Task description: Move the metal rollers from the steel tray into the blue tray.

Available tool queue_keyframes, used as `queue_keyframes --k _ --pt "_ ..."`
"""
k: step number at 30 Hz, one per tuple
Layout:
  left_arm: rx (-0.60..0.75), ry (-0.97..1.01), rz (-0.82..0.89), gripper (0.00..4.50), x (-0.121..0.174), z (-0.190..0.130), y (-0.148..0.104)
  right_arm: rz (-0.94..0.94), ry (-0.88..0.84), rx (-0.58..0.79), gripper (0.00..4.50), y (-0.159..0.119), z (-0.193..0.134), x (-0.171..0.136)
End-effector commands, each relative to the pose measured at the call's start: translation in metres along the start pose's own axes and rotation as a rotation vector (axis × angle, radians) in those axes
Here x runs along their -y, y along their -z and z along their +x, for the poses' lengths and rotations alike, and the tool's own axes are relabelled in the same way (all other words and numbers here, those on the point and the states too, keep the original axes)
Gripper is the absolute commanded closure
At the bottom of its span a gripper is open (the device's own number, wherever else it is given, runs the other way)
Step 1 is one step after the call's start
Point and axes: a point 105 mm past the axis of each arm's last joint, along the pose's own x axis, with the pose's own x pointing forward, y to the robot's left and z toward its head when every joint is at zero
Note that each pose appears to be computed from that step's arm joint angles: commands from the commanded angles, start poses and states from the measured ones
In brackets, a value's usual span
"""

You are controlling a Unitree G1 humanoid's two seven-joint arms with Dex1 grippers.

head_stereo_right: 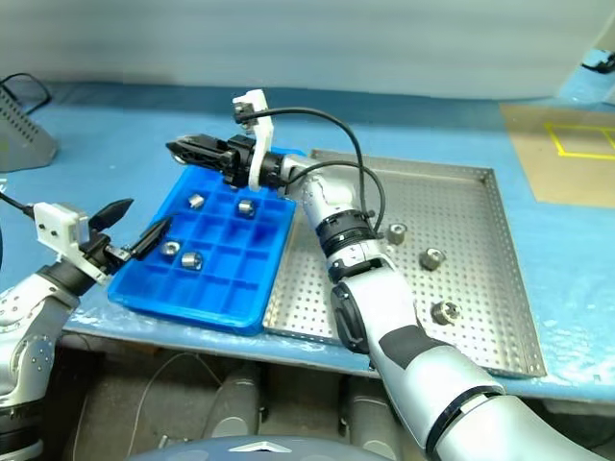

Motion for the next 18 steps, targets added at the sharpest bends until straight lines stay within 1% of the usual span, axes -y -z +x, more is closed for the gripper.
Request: queue_keyframes --k 1,4,8,15,18 --pt "0.049 -0.005 0.034 0.05 0.006 -0.003 -0.014 -0.103 -0.016 -0.034 3.23 0.012 0.015 -0.009" --pt "0.051 -0.030 0.035 0.05 0.004 -0.010 -0.015 -0.100 -0.043 -0.055 3.23 0.018 0.017 -0.012" --pt "0.039 -0.052 0.042 0.05 0.002 -0.014 -0.014 -0.123 -0.075 -0.115 3.23 0.030 0.015 -0.014" --pt "0.041 -0.043 0.040 0.05 0.004 -0.012 -0.014 -0.166 -0.055 -0.216 3.23 0.048 0.011 -0.009" --pt "0.039 -0.043 0.043 0.05 0.003 -0.012 -0.014 -0.167 -0.024 -0.253 3.23 0.056 0.002 -0.001"
